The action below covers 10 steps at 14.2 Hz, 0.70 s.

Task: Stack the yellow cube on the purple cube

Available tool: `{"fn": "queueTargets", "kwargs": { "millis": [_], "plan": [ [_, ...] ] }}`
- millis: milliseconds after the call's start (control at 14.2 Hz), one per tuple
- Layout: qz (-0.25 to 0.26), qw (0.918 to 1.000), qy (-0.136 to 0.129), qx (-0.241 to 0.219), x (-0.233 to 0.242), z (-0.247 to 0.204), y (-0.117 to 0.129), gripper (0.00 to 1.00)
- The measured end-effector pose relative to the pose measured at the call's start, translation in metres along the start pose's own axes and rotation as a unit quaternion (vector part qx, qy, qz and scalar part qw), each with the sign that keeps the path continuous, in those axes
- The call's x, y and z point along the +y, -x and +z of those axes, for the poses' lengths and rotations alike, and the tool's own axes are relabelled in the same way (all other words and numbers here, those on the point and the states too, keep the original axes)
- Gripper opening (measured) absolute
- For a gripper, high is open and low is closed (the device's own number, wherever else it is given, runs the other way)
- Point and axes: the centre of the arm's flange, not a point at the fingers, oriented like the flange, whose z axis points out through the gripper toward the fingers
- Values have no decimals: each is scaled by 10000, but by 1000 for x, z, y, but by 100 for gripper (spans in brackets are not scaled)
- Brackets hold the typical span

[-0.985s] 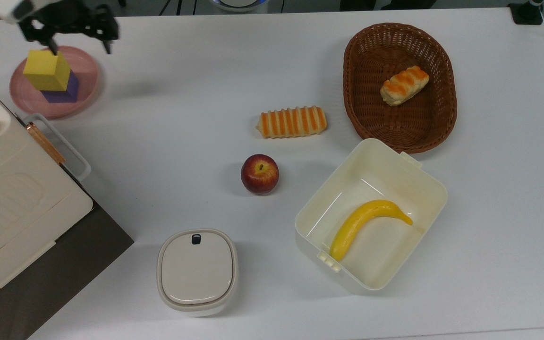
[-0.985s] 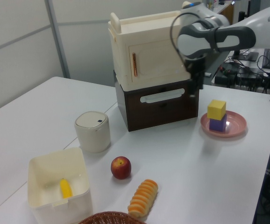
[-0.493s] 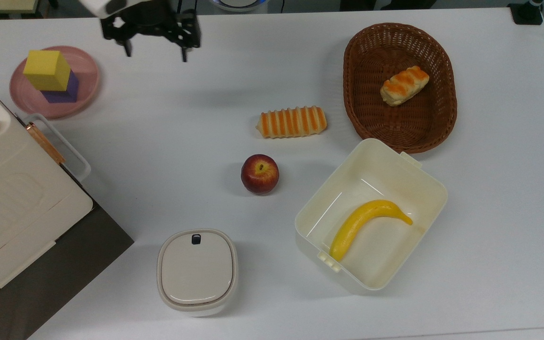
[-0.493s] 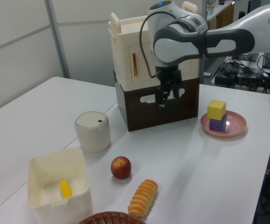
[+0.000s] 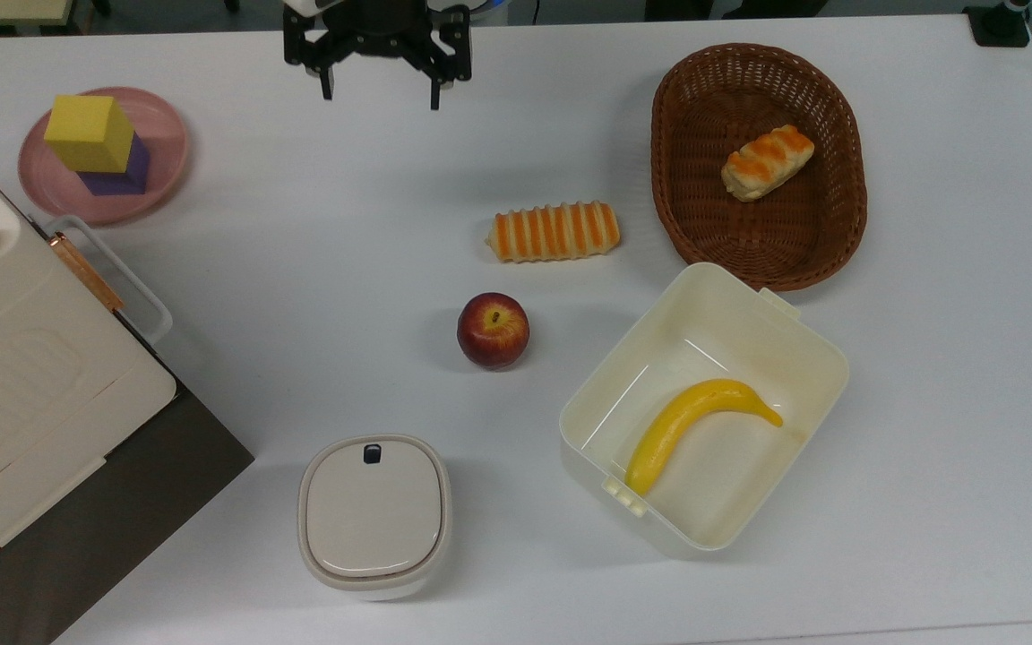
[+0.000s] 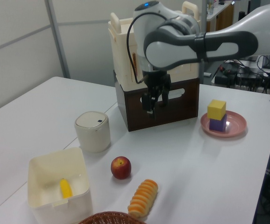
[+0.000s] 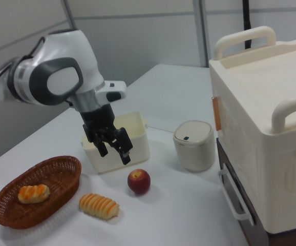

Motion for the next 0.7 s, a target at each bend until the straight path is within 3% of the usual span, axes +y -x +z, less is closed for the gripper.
{"fn": "queueTargets", "kwargs": {
  "millis": [211, 704],
  "plan": [
    [-64, 9999, -2, -133, 7, -28, 8, 100],
    [-67, 9999, -6, -99, 8, -32, 10, 100]
  ]
}}
